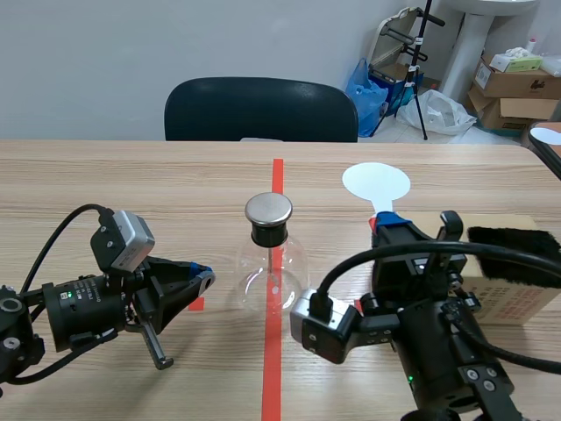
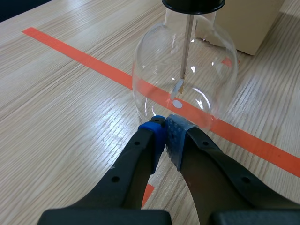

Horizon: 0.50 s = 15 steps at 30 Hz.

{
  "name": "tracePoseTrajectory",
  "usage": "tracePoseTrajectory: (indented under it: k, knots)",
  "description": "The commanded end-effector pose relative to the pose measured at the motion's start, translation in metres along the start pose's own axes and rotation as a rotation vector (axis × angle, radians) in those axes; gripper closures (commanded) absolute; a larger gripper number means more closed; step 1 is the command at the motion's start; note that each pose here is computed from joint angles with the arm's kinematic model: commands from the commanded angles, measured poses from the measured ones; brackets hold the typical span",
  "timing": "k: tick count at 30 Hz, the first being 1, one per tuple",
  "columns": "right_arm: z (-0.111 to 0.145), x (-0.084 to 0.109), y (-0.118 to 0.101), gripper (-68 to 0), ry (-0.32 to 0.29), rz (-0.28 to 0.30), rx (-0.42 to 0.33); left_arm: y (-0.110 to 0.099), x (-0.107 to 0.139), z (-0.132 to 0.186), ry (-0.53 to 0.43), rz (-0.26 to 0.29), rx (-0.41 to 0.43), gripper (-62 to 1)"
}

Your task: Do the electroscope experiment

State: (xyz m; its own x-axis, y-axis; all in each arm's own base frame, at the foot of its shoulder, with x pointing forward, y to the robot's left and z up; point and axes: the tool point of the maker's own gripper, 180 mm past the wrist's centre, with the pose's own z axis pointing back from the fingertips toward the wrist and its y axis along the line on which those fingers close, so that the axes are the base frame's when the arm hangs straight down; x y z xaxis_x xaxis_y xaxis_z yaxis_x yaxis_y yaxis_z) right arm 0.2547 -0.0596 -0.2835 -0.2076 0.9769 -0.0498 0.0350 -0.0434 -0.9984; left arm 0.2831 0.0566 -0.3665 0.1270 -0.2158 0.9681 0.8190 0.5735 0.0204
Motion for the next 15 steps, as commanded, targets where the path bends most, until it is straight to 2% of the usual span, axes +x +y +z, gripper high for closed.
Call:
tracePoseTrajectory:
  k: [1, 8, 15]
  knots:
    - [-0.004, -0.007, -0.007, -1.0, 0.019, 0.010, -0.031, 0.003, 0.013, -0.002, -0.050, -0.001, 0.007, -3.2]
    - [-0.003, -0.020, -0.007, -1.0, 0.091, 0.009, -0.031, 0.002, 0.013, -0.002, -0.050, -0.001, 0.007, -3.2]
    - [-0.003, -0.021, -0.007, -1.0, 0.097, 0.009, -0.031, 0.002, 0.013, -0.002, -0.050, -0.001, 0.007, -3.2]
